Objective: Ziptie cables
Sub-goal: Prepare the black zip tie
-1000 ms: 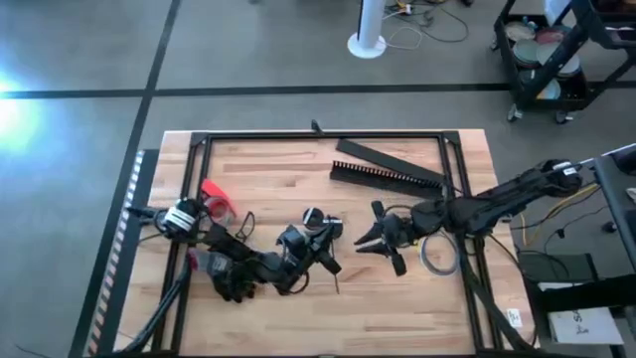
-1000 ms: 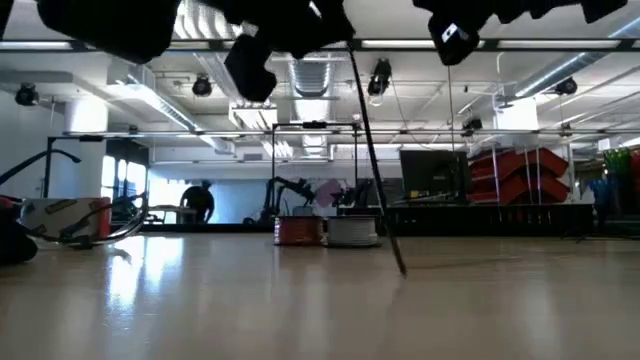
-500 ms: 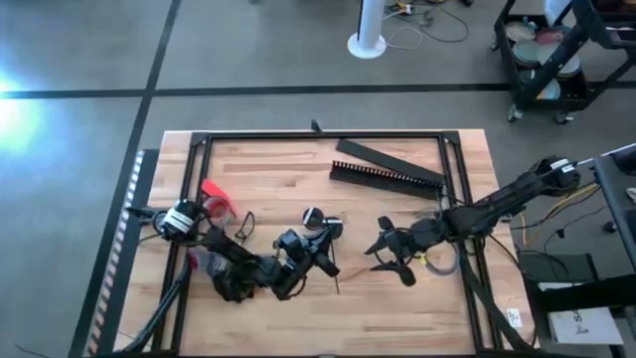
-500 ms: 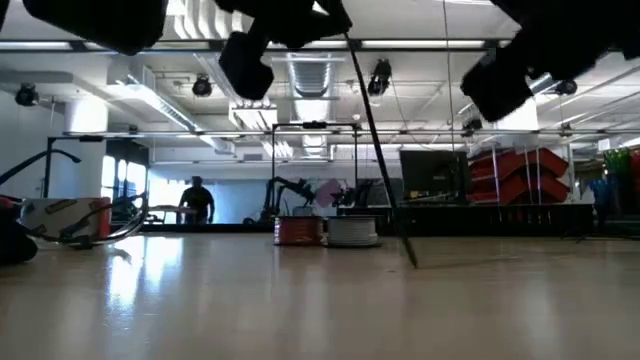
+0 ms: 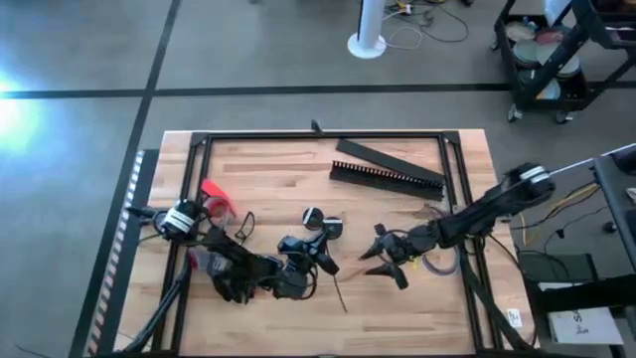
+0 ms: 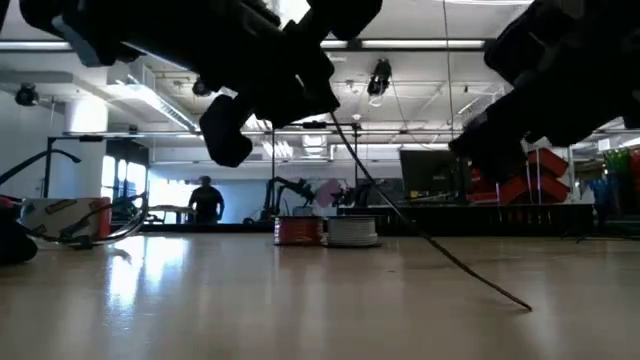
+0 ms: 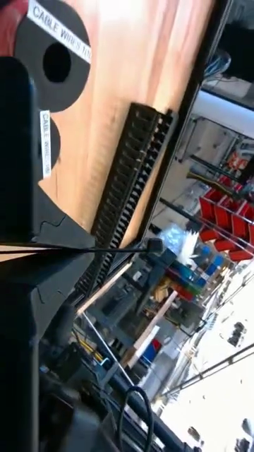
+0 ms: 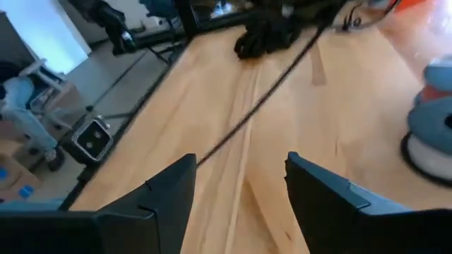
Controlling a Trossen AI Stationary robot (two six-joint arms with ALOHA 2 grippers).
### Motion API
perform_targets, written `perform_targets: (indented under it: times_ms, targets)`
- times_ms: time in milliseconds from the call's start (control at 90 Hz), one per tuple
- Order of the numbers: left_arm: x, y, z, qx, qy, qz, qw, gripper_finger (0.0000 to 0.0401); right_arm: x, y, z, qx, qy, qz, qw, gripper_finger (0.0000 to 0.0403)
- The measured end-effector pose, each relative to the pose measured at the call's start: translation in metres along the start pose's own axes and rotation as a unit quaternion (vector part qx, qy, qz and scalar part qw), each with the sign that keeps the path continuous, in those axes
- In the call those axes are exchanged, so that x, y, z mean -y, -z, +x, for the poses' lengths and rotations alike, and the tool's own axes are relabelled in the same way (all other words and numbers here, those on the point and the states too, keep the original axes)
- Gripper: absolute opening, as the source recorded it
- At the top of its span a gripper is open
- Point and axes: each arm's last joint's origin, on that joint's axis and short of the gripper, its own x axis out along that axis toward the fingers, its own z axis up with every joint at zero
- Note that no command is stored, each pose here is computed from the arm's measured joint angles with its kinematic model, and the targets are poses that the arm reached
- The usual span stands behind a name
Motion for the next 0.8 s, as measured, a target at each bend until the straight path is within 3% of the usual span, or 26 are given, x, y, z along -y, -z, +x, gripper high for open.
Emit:
perform_targets:
  times_ms: [178, 589, 800]
  targets:
    - [-0.002, 0.005, 0.0, -0.012, 0.01, 0.012, 1.0, 0.0, 0.003, 0.01, 0.036, -0.018, 0.003, 0.038, 0.999, 0.0194]
    - [0.007, 0.004, -0.004, -0.046, 0.068, 0.081, 0.993, 0.0, 0.003, 0.014, 0.083, -0.012, -0.017, 0.067, 0.998, 0.0162]
    - [0.011, 0.0, -0.006, -0.041, 0.08, 0.093, 0.992, 0.0, 0.003, 0.014, 0.088, 0.012, -0.027, 0.086, 0.996, 0.0132]
